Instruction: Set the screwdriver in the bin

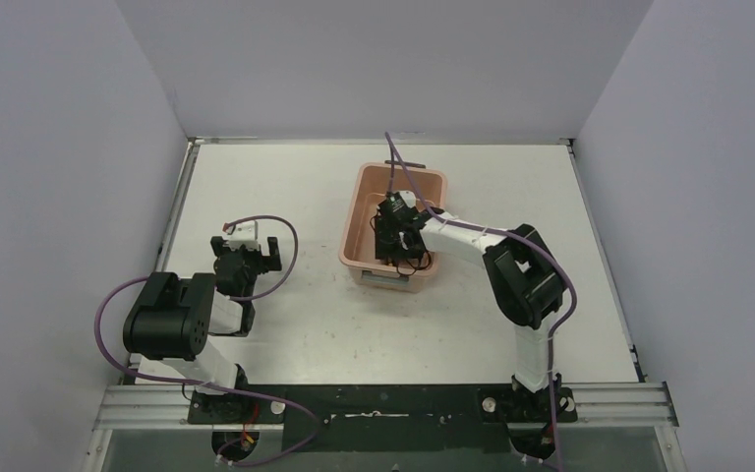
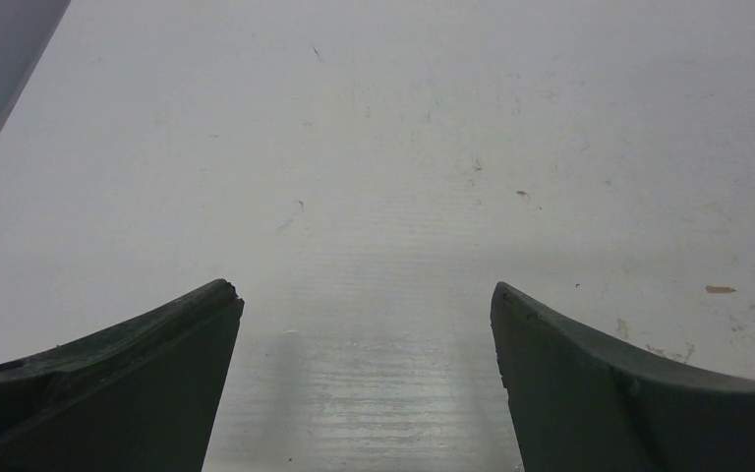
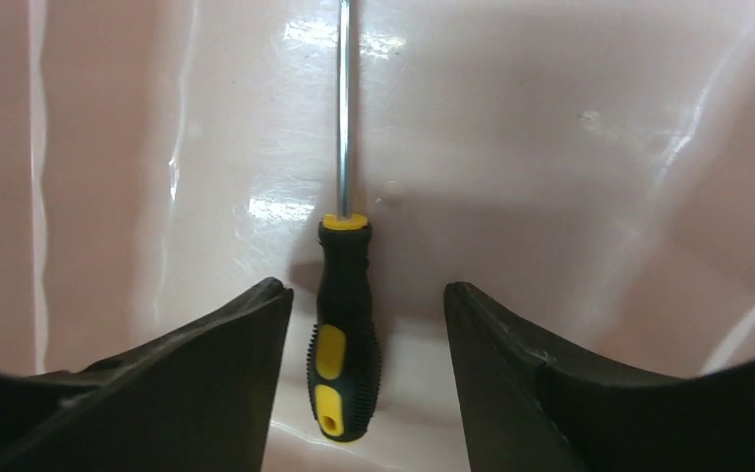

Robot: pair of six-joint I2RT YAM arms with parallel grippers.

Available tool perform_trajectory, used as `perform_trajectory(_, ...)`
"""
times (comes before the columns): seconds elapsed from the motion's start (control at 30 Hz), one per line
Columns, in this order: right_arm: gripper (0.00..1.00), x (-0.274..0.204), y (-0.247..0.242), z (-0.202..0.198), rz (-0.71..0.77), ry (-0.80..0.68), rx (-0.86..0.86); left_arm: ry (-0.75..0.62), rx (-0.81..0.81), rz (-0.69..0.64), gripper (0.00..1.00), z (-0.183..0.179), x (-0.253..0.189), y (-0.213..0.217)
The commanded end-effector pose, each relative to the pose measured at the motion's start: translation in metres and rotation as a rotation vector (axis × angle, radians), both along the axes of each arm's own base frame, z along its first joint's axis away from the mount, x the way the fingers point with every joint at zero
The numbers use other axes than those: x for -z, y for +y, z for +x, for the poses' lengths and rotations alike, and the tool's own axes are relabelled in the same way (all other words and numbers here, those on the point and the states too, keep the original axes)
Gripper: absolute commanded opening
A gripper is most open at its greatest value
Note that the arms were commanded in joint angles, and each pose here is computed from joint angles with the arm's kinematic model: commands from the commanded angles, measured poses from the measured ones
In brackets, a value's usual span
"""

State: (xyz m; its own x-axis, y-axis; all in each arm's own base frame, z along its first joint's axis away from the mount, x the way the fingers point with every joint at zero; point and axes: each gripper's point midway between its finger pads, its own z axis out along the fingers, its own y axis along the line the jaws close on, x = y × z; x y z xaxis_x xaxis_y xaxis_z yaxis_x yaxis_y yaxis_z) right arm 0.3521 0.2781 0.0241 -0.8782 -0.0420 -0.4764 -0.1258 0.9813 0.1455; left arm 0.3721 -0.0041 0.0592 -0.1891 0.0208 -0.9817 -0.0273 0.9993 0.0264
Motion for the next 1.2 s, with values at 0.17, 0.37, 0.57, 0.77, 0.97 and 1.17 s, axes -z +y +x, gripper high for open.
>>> perform_trajectory(0.17, 0.83, -0.100, 0.004, 0.019, 0.028, -0.213, 0.021, -0.054, -0.001, -0.010, 0.97, 0.008, -0.015, 0.000)
perform_trajectory(0.37, 1.00, -0.161, -0.002, 0.021, 0.067, -0.336, 0.007, -0.054, 0.000, -0.010, 0.97, 0.009, -0.015, 0.000)
perform_trajectory(0.57, 1.00, -0.210, -0.030, 0.016, 0.077, -0.501, 0.022, -0.054, 0.001, -0.009, 0.97, 0.009, -0.015, 0.000)
perform_trajectory(0.77, 1.00, -0.216, -0.102, 0.018, 0.063, -0.605, 0.154, -0.055, -0.001, -0.009, 0.97, 0.009, -0.015, 0.000)
perform_trajectory(0.97, 1.00, -0.190, -0.174, 0.010, -0.019, -0.711, 0.279, -0.054, 0.001, -0.009, 0.97, 0.009, -0.015, 0.000)
perform_trajectory(1.17, 1.00, -0.143, -0.213, -0.004, -0.005, -0.744, 0.338, -0.054, -0.001, -0.009, 0.97, 0.008, -0.015, 0.000)
